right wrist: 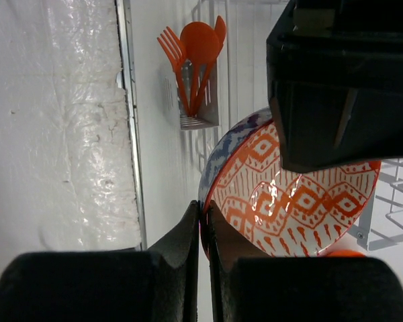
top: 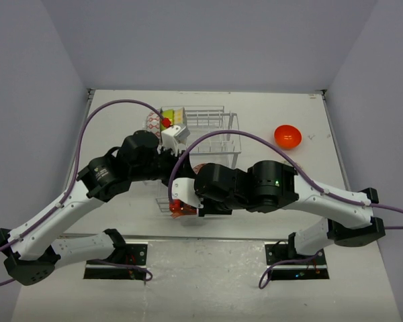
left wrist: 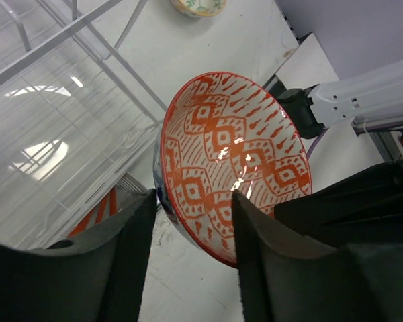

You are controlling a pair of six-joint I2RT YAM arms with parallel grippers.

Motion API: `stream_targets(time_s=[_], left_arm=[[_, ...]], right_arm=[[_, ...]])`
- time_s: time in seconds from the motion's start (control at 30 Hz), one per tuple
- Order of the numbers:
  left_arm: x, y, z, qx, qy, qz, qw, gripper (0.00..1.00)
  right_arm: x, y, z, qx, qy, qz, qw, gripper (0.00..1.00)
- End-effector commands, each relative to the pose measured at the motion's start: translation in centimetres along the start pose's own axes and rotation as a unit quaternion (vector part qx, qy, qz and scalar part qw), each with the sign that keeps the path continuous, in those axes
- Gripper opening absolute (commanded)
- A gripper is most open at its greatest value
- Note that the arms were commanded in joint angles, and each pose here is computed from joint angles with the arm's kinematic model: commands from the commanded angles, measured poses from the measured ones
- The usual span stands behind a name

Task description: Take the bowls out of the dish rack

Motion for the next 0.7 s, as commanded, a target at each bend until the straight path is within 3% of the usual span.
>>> stream_targets(time_s=[0.0,0.03,0.07,0.17,0.53,0.67], left_arm=[[0.4,0.0,0.5,-0.012,0.014,-0.007,1.0,0.46],[0.4,0.1,0.5,-0.014,0.015,-0.007,1.0,0.37],[0.3,0.2,0.5,-0.014,0.017,-0.008,1.0,0.22],[0.1,0.2,0.5,-0.015,0.015,-0.005,1.0,0.02],[0.1,0.2,0.2,-0.023,0.004,-0.01,1.0,0.0],[1.4,2.0,0.9,-0.028,0.035,-0.066,0.997,0.0]], right_arm=[[1.3,0.5,-1.4,-0.003,-0.038,-0.01,0.999,0.0],[1.2,0.5,-1.3,-0.003,-0.037,-0.008,0.999,0.0],[1.2,0.5,-1.3,-0.004,-0.037,-0.008,0.999,0.0],[1.1,1.0,-1.2,-0.002,-0.034,-0.014,0.999,0.0],[0.5,1.2,-2.1,0.001,-0.067,-0.025,0.997,0.0],[0.3,0.9,-2.0,0.0,-0.07,-0.029,0.997,0.0]])
Point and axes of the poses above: each gripper's point midway between its finger pads, its own x axis back along the fingers, its own z axis along the line the jaws close on, y = z × x, the point moved 1 cm from there along x, back along the fingers, and after that the axes turned 4 degrees about x, right-handed, at the moved point
